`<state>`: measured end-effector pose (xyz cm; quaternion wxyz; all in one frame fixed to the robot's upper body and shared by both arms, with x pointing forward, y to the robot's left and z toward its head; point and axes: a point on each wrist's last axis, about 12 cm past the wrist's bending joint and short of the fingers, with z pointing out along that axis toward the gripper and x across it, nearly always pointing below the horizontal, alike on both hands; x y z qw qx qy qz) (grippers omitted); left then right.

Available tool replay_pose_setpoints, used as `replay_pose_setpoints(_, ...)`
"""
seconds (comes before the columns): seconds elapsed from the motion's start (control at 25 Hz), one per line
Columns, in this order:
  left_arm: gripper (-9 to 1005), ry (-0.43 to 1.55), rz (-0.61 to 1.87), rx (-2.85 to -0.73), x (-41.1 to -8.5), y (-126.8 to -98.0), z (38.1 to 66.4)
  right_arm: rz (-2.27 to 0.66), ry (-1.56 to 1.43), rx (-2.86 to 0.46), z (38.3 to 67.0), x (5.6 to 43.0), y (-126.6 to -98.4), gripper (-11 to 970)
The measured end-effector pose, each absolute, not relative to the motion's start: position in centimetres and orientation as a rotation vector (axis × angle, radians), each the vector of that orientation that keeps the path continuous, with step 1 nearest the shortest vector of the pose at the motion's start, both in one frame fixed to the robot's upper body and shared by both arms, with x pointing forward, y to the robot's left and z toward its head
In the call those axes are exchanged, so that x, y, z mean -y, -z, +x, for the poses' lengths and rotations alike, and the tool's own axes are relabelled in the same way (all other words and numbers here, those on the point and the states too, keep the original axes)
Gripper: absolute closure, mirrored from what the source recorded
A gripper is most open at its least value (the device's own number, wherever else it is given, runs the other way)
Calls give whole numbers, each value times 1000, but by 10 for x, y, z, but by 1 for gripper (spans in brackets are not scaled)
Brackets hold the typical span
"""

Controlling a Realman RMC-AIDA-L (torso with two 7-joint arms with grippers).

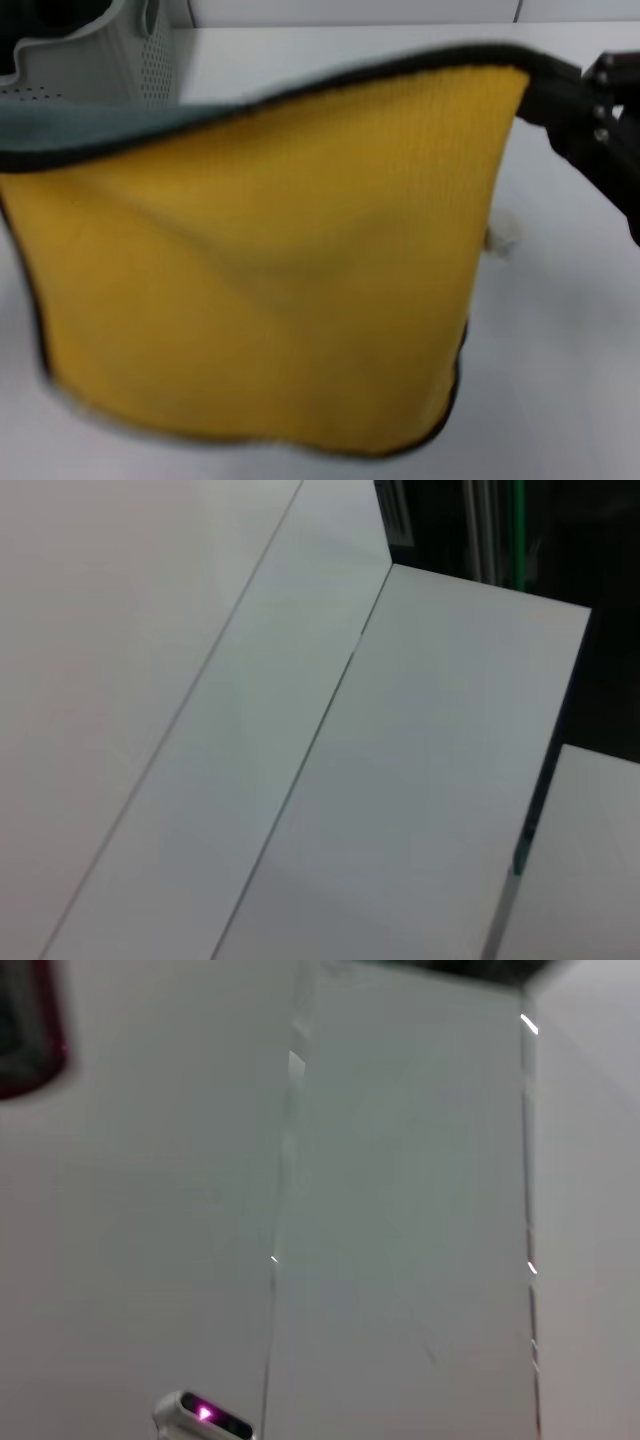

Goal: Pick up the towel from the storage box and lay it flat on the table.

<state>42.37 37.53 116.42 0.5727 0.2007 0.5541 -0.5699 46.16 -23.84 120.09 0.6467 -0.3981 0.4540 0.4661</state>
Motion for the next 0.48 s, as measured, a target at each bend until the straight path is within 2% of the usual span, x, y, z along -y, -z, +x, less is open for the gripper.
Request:
replay_pose_setpoints(0.04,981,1343,460,-1308,-374,-1161,425,-894,-1071,-1084,464,239,-1192,957)
replay_pose_setpoints(0.08,981,1331,407,-1387,-371,-1146,432,-874,-1090,-1137,468,239,-1182,957)
replay_pose_setpoints(0.16,981,1317,377,-1434,-370,-1137,435,-829,-1127,-1287,481,232,-1151,957)
replay_pose_setpoints(0.28,981,1197,220,-1632,-371,-1096,449,-803,-1119,-1463,499,218,-1117,957)
replay_pose_setpoints(0.4,981,1071,74,-1747,-376,-1070,461,-816,-1054,-1559,521,207,-1104,957)
replay_pose_setpoints(0.48,981,1011,30,-1787,-379,-1063,468,-834,-999,-1580,534,202,-1105,957)
